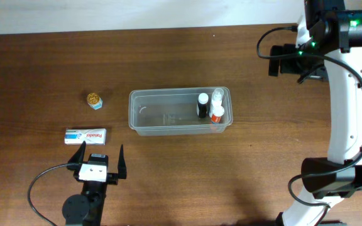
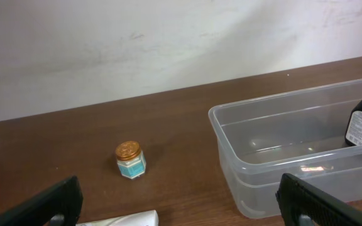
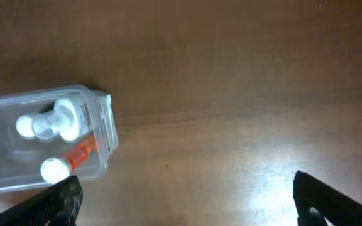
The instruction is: Pack container
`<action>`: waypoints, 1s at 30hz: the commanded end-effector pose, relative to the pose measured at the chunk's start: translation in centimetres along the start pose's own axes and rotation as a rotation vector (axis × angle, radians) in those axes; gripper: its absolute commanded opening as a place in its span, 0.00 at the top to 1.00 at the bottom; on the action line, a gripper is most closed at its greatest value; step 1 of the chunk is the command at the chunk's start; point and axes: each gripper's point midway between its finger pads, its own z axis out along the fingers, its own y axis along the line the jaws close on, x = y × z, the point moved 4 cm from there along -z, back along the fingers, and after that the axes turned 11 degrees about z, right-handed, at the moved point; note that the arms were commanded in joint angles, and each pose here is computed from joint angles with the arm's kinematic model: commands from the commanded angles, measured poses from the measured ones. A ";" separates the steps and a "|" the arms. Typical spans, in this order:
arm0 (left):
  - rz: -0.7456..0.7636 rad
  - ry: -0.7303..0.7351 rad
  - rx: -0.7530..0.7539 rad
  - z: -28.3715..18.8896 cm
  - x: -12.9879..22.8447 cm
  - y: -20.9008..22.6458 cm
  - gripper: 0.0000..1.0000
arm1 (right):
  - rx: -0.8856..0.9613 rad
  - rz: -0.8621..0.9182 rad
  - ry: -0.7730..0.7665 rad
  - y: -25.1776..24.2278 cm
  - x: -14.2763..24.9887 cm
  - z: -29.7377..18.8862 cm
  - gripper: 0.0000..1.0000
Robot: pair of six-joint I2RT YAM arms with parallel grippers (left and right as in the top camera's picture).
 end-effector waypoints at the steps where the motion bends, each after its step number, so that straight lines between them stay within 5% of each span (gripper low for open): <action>1: 0.013 0.002 -0.005 0.0 0.2 0.1 0.01 | -0.037 -0.003 -0.149 -0.3 -0.3 -3.9 0.02; 13: 0.013 0.002 -0.005 0.0 0.2 0.1 0.01 | -0.161 0.009 -0.530 -2.1 4.4 -9.5 0.02; 30: 0.013 0.002 -0.005 0.0 0.2 0.1 0.01 | -0.262 0.003 -0.859 -5.5 14.7 -3.9 0.02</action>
